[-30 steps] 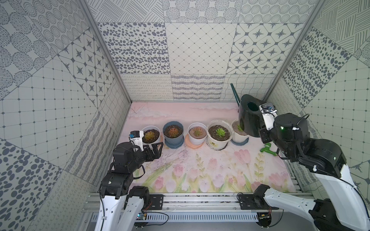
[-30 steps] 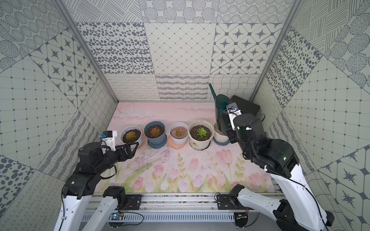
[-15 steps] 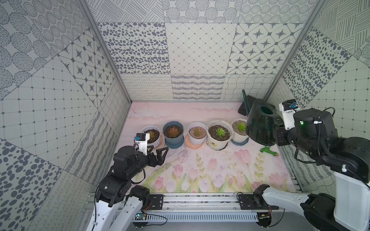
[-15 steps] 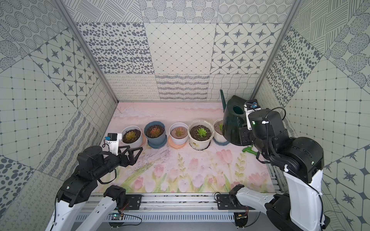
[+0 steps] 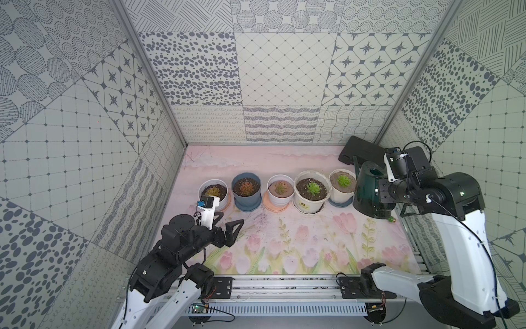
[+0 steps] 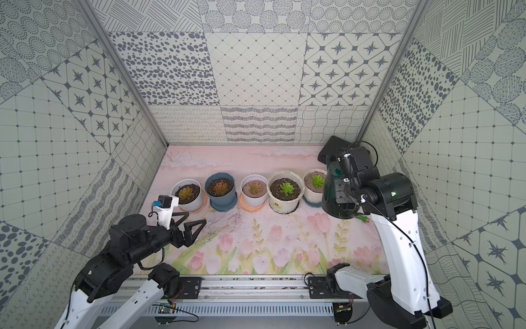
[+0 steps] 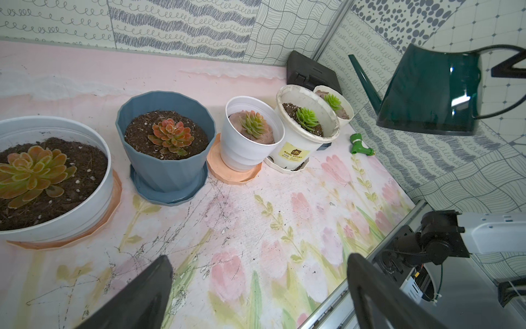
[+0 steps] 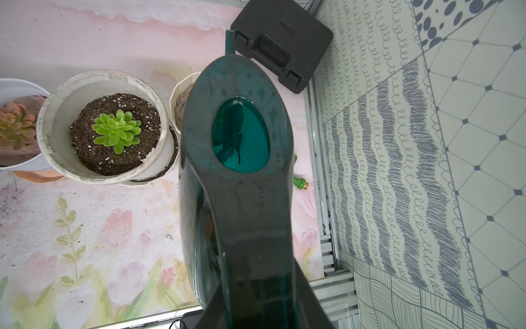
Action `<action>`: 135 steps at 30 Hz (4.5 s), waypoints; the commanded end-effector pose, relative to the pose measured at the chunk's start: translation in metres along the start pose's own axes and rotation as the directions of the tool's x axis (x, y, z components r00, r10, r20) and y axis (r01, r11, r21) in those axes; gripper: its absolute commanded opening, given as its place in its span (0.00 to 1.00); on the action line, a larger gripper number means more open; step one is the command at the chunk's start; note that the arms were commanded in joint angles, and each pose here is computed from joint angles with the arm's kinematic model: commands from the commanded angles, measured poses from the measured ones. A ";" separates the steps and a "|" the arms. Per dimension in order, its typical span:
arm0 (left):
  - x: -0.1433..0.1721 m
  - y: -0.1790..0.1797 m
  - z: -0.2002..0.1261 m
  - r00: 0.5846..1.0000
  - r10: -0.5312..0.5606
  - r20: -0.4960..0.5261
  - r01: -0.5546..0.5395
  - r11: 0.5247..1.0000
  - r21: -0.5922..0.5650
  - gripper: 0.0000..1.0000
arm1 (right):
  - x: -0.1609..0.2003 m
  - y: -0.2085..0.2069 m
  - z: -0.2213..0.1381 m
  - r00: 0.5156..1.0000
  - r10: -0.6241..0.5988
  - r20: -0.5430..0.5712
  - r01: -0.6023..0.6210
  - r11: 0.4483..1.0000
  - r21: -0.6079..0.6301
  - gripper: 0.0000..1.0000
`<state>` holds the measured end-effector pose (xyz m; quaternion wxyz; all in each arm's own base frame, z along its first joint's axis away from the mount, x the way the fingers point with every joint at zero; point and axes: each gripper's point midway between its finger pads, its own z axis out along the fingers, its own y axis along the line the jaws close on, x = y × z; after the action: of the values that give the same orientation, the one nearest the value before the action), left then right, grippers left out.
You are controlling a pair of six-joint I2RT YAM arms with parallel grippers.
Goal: Water the succulent around the soil edge
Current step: Pick up the watering can from the center of the board, then water the soil of the potted plant with water.
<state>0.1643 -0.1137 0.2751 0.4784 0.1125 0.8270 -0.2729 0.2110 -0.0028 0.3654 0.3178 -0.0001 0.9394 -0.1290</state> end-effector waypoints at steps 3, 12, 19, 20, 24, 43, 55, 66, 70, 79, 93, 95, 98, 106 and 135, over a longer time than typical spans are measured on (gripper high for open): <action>0.005 -0.004 -0.001 0.999 0.041 -0.018 -0.041 0.999 0.016 0.99 | 0.015 -0.005 0.000 0.998 -0.001 -0.061 0.001 1.000 0.007 0.00; 0.007 -0.009 -0.001 0.998 0.062 -0.029 -0.061 0.998 0.034 0.99 | 0.016 0.011 0.007 0.993 0.014 -0.115 -0.021 0.998 -0.058 0.00; 0.007 -0.009 -0.003 0.997 0.070 -0.022 -0.069 0.997 0.037 0.99 | 0.024 0.023 0.005 0.984 0.048 -0.173 -0.069 0.991 -0.118 0.00; 0.008 -0.009 -0.003 0.997 0.070 -0.023 -0.069 0.997 0.036 0.99 | 0.026 0.024 0.006 0.982 0.047 -0.181 -0.069 0.991 -0.118 0.00; 0.008 -0.010 -0.004 0.997 0.072 -0.023 -0.071 0.997 0.040 0.99 | 0.027 0.026 0.011 0.979 0.045 -0.200 -0.069 0.991 -0.117 0.00; 0.008 -0.010 -0.004 0.997 0.076 -0.019 -0.075 0.996 0.040 0.99 | 0.052 0.030 0.024 0.958 0.043 -0.284 -0.075 0.992 -0.100 0.00; 0.007 -0.010 -0.003 0.997 0.077 -0.018 -0.077 0.996 0.039 0.99 | 0.045 0.031 0.010 0.970 0.055 -0.238 -0.093 0.984 -0.150 0.00; 0.007 -0.010 -0.003 0.997 0.078 -0.017 -0.077 0.996 0.039 0.99 | 0.053 0.033 0.008 0.966 0.073 -0.249 -0.116 0.980 -0.162 0.00; 0.007 -0.010 -0.004 0.997 0.078 -0.015 -0.078 0.996 0.042 0.99 | 0.055 0.035 0.003 0.963 0.105 -0.249 -0.154 0.971 -0.185 0.00; 0.007 -0.012 -0.005 0.996 0.083 -0.010 -0.083 0.995 0.051 0.99 | 0.038 0.028 -0.006 0.975 0.122 -0.187 -0.156 0.971 -0.179 0.00; 0.008 -0.014 -0.006 0.996 0.086 -0.010 -0.085 0.995 0.058 0.99 | 0.040 0.008 0.002 0.975 0.126 -0.182 -0.143 0.986 -0.084 0.00; 0.008 -0.013 -0.005 0.996 0.083 -0.015 -0.082 0.995 0.056 0.99 | 0.043 0.007 0.006 0.971 0.132 -0.200 -0.148 0.987 -0.065 0.00; 0.009 -0.012 -0.005 0.996 0.083 -0.016 -0.082 0.995 0.050 0.99 | 0.047 0.005 0.011 0.964 0.145 -0.225 -0.161 0.986 -0.052 0.00; 0.008 -0.013 -0.007 0.996 0.084 -0.007 -0.083 0.995 0.052 0.99 | 0.047 0.000 0.019 0.953 0.172 -0.251 -0.182 0.983 -0.015 0.00; 0.008 -0.015 -0.007 0.996 0.088 -0.006 -0.088 0.994 0.066 0.99 | 0.083 0.002 -0.003 0.921 0.314 -0.233 -0.339 0.937 -0.078 0.00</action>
<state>0.1497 -0.1227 0.2787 0.4835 0.1544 0.8138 -0.2833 0.1713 -0.0015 0.3296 0.2776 0.1295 0.9519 -0.0094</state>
